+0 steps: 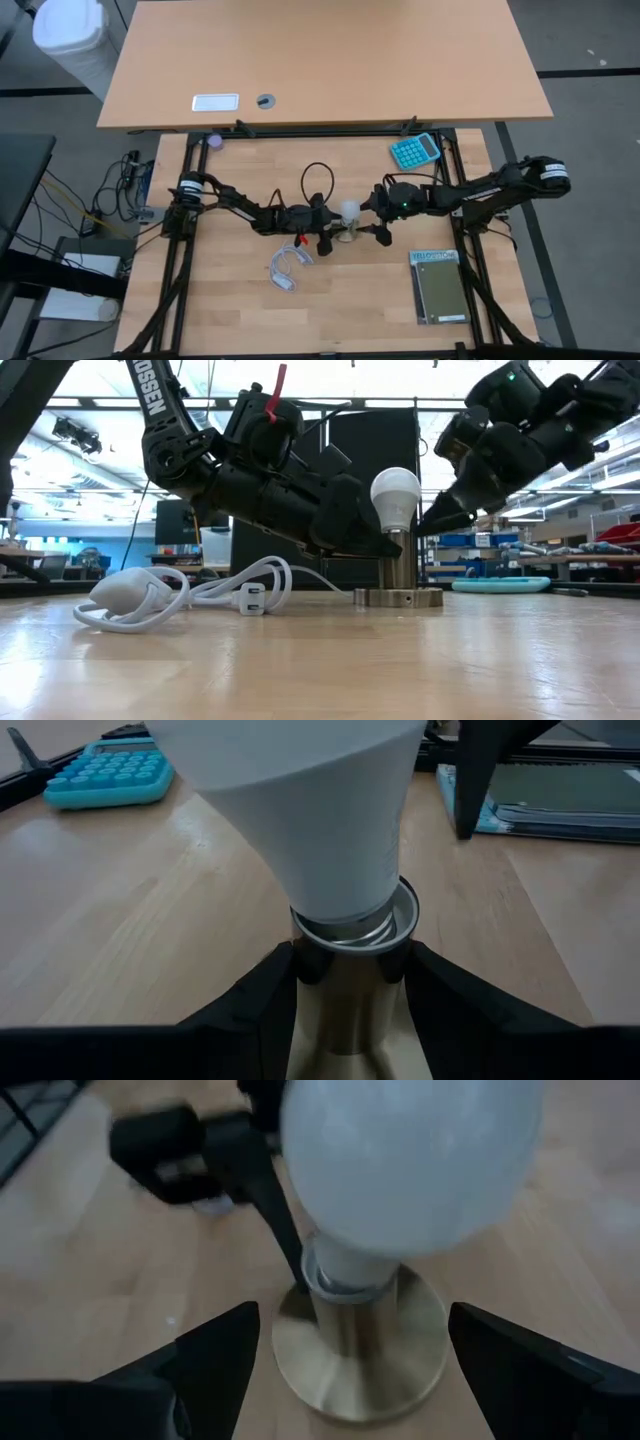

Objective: Screw lightbulb
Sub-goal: Insert the lightbulb into the socket

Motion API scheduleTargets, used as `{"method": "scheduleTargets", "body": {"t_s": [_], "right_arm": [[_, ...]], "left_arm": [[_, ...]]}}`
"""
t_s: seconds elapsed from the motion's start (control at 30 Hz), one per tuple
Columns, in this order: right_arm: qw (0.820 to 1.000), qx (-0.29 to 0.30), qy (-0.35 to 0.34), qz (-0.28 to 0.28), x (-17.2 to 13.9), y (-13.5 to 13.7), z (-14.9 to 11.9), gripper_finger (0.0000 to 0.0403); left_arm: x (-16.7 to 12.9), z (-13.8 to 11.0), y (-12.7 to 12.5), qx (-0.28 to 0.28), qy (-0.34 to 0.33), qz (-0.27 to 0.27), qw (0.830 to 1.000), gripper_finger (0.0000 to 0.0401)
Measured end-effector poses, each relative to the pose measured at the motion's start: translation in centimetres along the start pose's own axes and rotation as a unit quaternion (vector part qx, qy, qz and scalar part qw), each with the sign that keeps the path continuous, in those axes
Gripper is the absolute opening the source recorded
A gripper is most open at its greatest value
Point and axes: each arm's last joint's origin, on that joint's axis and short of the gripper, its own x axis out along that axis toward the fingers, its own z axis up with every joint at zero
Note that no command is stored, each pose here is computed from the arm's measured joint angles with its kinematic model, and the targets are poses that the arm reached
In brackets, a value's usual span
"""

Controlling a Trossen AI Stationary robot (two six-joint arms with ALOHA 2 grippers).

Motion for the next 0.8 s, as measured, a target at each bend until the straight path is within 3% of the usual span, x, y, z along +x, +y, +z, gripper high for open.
{"method": "scheduleTargets", "body": {"t_s": [0.2, 0.57, 0.8], "right_arm": [[0.999, -0.023, -0.026, -0.003, 1.1, -0.6, 0.1, 0.0327], [0.996, -0.028, -0.051, 0.060, 2.1, -0.7, 0.1, 0.0326], [0.996, -0.031, -0.058, 0.067, 1.9, -0.4, 0.3, 0.0326]], "left_arm": [[0.0, 0.0, -0.1, 0.011, -0.003, -0.015, 1.000, 0.0174], [0.0, 0.0, -0.1, 0.011, 0.000, -0.010, 1.000, 0.0174], [0.0, -0.1, 0.0, 0.009, 0.004, -0.003, 1.000, 0.0174]]}}
